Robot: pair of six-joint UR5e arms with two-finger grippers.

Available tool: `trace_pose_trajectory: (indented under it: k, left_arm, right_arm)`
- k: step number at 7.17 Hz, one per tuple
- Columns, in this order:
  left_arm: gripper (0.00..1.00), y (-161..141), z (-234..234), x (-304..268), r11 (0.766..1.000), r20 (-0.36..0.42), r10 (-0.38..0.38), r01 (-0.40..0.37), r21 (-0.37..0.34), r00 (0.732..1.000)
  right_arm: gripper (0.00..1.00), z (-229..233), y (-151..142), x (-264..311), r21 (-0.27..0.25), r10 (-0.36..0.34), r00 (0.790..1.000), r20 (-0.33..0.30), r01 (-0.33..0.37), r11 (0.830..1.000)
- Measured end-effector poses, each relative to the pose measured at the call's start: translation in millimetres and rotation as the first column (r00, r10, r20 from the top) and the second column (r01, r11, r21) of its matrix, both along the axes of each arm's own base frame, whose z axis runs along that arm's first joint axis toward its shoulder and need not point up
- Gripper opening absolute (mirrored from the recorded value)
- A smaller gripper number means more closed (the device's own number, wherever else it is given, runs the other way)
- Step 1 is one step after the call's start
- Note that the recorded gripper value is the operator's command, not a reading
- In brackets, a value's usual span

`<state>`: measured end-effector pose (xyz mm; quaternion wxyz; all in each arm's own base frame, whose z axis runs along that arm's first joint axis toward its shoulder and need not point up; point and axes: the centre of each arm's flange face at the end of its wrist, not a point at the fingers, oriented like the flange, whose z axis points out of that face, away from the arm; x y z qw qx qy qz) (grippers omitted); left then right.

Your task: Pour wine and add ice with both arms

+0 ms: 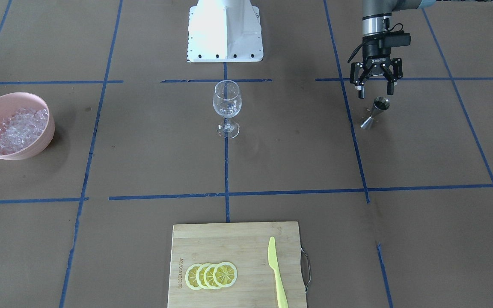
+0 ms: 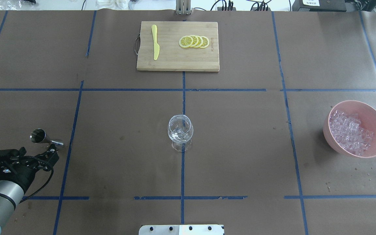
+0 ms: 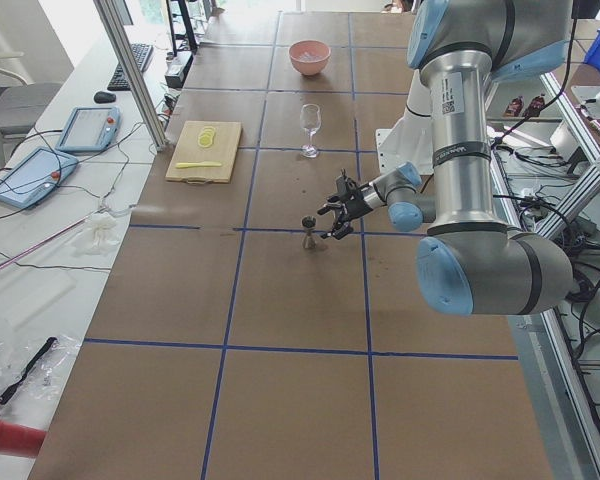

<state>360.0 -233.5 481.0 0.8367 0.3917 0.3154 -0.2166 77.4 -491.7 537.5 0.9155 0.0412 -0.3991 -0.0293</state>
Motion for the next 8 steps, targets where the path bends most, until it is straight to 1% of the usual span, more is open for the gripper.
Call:
trace_pose_trajectory:
  k: [2, 5, 7, 8]
  left_arm:
    - [0.99, -5.6, 11.0, 23.9, 0.998, 0.012, -0.040, 0.040, 0.042, 0.999]
    - [0.99, -11.8, 20.1, 35.2, 0.993, -0.001, -0.098, 0.098, 0.072, 0.995]
    - [0.99, -16.1, 29.9, 41.8, 0.988, -0.011, -0.131, 0.131, 0.077, 0.991]
    - [0.95, -17.7, 35.4, 46.7, 0.988, -0.006, -0.137, 0.137, 0.077, 0.991]
  right_arm:
    - [1.00, -0.3, 0.2, 0.0, 0.000, 0.000, 1.000, 0.000, 0.000, 1.000]
    - [1.00, 1.0, 1.2, 0.0, -0.013, 0.000, 1.000, 0.001, 0.000, 1.000]
    - [1.00, 0.8, 1.3, -0.1, -0.016, 0.000, 1.000, 0.002, 0.000, 1.000]
    - [1.00, -0.4, 1.6, -0.2, -0.014, 0.000, 1.000, 0.003, 0.000, 1.000]
